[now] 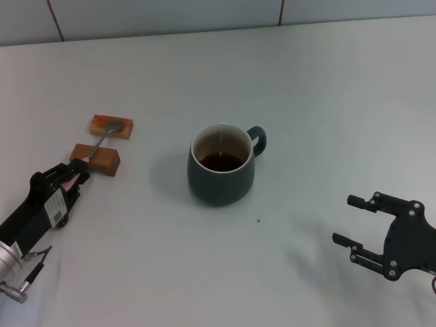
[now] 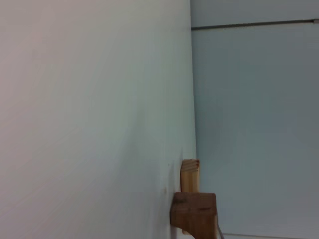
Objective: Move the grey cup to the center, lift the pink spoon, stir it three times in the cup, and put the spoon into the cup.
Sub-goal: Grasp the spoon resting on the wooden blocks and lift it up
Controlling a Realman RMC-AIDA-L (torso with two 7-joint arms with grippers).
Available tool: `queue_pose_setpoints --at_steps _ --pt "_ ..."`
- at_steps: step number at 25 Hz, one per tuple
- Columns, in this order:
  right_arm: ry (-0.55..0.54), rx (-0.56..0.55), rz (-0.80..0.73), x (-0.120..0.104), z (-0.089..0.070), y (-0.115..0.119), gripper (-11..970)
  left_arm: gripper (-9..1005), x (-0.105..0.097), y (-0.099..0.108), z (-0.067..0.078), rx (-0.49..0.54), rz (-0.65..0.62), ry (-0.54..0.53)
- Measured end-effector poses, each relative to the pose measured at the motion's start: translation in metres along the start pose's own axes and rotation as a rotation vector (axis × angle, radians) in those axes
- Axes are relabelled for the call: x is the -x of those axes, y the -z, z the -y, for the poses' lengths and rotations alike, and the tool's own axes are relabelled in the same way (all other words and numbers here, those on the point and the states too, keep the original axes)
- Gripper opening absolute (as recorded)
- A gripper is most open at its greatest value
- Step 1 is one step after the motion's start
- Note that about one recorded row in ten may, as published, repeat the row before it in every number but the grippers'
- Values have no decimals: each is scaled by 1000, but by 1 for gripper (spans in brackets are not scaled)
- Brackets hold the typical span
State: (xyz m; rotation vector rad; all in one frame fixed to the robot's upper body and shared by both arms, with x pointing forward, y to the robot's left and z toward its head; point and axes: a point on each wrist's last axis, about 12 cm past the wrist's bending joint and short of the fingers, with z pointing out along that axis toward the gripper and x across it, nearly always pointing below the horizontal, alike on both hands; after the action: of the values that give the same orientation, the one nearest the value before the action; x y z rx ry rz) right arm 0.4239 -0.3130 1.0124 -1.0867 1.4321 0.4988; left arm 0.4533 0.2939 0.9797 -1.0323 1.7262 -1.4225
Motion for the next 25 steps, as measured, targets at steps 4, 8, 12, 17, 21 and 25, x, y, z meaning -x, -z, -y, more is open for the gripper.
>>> queue_pose_setpoints --at_steps 4,8,12,17,21,25 --pt "0 0 2 0 0 0 623 221 1 0 -1 6 5 2" --pt "1 0 1 0 1 0 624 223 1 -1 -1 8 4 2" --pt "3 1 2 0 2 -1 624 212 0 -2 0 3 4 -8" --pt "3 1 2 0 2 -2 624 155 0 -2 0 2 4 -13" --pt "3 1 2 1 2 -2 623 138 1 -2 3 -27 17 -34" --pt "8 2 -3 0 4 -4 623 137 4 -1 18 -145 36 -89"
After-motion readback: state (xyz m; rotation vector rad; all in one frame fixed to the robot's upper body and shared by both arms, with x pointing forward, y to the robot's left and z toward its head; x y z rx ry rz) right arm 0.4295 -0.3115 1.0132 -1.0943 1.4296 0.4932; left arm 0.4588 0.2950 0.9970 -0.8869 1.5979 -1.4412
